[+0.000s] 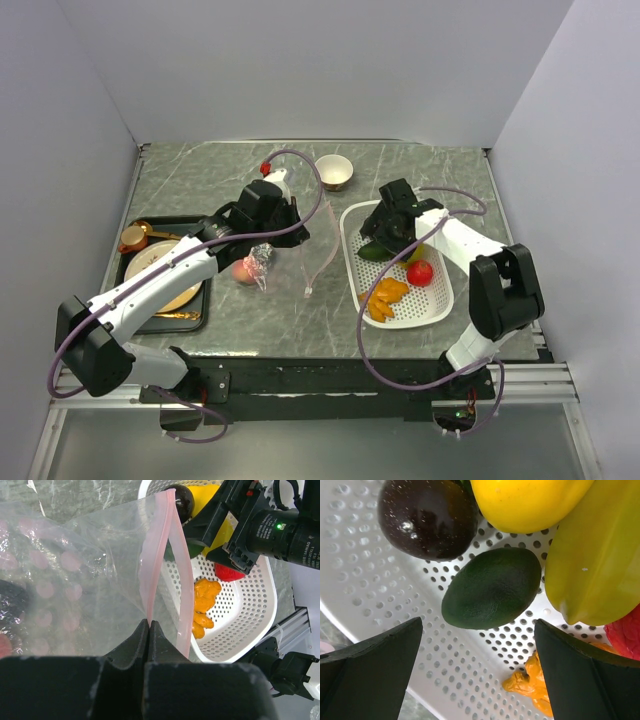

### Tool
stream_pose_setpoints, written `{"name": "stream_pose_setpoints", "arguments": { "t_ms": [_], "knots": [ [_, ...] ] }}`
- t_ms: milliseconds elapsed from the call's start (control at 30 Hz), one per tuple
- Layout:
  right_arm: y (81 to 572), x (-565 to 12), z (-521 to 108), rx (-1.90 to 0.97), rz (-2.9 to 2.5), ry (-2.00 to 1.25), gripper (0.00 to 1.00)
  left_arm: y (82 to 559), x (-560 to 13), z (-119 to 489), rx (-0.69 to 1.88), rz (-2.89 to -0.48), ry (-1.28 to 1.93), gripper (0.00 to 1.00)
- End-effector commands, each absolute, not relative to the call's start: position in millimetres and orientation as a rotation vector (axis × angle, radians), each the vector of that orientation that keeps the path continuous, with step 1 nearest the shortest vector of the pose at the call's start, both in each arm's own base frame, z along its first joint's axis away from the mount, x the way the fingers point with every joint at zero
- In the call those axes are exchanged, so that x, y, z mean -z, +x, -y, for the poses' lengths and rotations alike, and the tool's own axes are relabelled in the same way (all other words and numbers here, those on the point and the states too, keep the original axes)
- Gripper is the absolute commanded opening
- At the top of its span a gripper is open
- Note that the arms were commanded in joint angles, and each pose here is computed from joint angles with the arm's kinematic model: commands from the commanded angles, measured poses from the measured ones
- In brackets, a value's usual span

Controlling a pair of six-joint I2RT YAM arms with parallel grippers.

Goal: Place the food in the zip-top bag and seal the zipper
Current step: Pick up the fake fruit from the bin.

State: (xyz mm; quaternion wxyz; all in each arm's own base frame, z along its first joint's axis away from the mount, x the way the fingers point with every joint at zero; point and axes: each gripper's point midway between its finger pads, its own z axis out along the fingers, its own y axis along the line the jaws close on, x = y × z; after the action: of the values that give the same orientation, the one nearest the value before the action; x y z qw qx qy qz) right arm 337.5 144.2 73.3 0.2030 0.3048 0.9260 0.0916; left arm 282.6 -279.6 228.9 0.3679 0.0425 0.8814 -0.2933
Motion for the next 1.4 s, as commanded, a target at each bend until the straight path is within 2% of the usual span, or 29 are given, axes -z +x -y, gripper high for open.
{"name": "stream_pose_setpoints", "arguments": {
  "t_ms": [0, 600, 700, 867, 1033, 1133, 1233, 1367],
  "knots": [
    [347.8, -84.9, -138.0, -0.276, -2.488, 0.89, 1.0, 287.5, -248.6, 276.7, 0.747, -2.198, 0.112, 0.01],
    [351.3, -64.9, -119.0, -0.156, -2.473, 0.917, 0.98, 289.8, -245.9, 277.0, 0.733, -2.204, 0.114, 0.01],
    [353.2, -62.9, -117.2, -0.153, -2.479, 0.911, 0.93, 290.9, -246.0, 273.8, 0.716, -2.201, 0.101, 0.01],
    [353.6, -56.8, -123.6, -0.196, -2.507, 0.875, 0.77, 291.2, -245.0, 271.9, 0.7, -2.204, 0.105, 0.01],
    [349.9, -55.6, -128.7, -0.25, -2.511, 0.848, 0.79, 292.7, -244.4, 269.1, 0.678, -2.208, 0.097, 0.01],
    [350.4, -56.2, -131.2, -0.274, -2.509, 0.833, 0.76, 292.3, -244.7, 269.8, 0.682, -2.207, 0.101, 0.01],
    [348.9, -53.3, -131.4, -0.273, -2.519, 0.823, 0.73, 291.2, -244.1, 269.5, 0.688, -2.209, 0.094, 0.01],
    [347.4, -54.7, -133.6, -0.293, -2.519, 0.805, 0.63, 289.2, -242.6, 269.6, 0.699, -2.211, 0.089, 0.01]
  ]
}}
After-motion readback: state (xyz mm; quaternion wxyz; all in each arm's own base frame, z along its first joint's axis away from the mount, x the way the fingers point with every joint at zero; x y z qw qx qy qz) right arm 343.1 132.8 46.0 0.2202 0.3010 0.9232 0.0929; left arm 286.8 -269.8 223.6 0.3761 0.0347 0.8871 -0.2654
